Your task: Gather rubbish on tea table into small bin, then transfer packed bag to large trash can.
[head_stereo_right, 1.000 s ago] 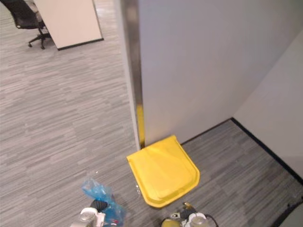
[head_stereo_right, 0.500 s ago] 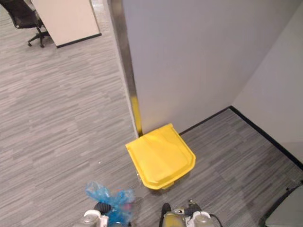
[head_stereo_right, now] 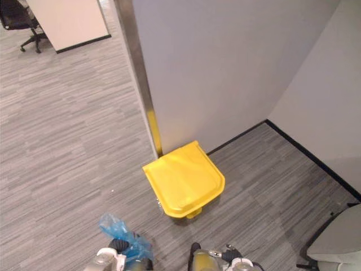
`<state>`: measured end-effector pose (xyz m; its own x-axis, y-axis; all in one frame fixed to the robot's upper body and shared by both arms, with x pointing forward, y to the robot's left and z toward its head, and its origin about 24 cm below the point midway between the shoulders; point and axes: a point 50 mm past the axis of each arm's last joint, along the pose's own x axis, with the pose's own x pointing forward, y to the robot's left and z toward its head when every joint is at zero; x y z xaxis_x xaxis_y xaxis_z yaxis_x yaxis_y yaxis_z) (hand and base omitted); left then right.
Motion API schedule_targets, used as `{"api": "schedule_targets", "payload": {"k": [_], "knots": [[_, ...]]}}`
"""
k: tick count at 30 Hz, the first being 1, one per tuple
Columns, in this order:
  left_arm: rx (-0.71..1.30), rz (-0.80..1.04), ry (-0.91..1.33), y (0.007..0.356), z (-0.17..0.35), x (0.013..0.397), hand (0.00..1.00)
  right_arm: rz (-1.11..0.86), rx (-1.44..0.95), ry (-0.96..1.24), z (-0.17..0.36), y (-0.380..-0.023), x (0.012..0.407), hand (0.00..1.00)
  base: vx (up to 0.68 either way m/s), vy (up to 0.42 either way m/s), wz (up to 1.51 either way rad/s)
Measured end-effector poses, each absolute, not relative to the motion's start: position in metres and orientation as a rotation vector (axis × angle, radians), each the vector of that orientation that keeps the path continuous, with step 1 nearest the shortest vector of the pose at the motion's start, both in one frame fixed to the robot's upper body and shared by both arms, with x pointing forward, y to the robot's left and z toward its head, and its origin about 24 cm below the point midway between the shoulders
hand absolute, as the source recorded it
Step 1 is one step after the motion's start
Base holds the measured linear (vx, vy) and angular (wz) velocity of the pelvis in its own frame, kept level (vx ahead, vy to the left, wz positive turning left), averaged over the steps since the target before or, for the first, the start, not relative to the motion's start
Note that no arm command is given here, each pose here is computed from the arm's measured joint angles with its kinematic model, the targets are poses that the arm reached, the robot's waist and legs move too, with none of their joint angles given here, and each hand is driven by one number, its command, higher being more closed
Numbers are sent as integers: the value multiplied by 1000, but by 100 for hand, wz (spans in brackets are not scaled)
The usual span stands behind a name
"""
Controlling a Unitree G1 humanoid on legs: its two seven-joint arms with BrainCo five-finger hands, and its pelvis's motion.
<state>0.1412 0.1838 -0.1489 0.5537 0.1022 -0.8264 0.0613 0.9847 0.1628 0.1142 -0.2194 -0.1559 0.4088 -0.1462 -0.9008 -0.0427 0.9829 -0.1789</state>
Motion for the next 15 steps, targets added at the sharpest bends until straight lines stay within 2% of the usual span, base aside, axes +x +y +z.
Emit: {"api": "schedule_targets", "payload": {"k": [6, 15], "knots": [[164, 37, 976, 184, -148, 145, 100, -78, -185, 1145, -155, -221, 115, 0, 13, -46, 17], [157, 25, 1020, 181, -153, 130, 100, -138, -144, 1146, -156, -224, 109, 0, -8, 1, 16]]}}
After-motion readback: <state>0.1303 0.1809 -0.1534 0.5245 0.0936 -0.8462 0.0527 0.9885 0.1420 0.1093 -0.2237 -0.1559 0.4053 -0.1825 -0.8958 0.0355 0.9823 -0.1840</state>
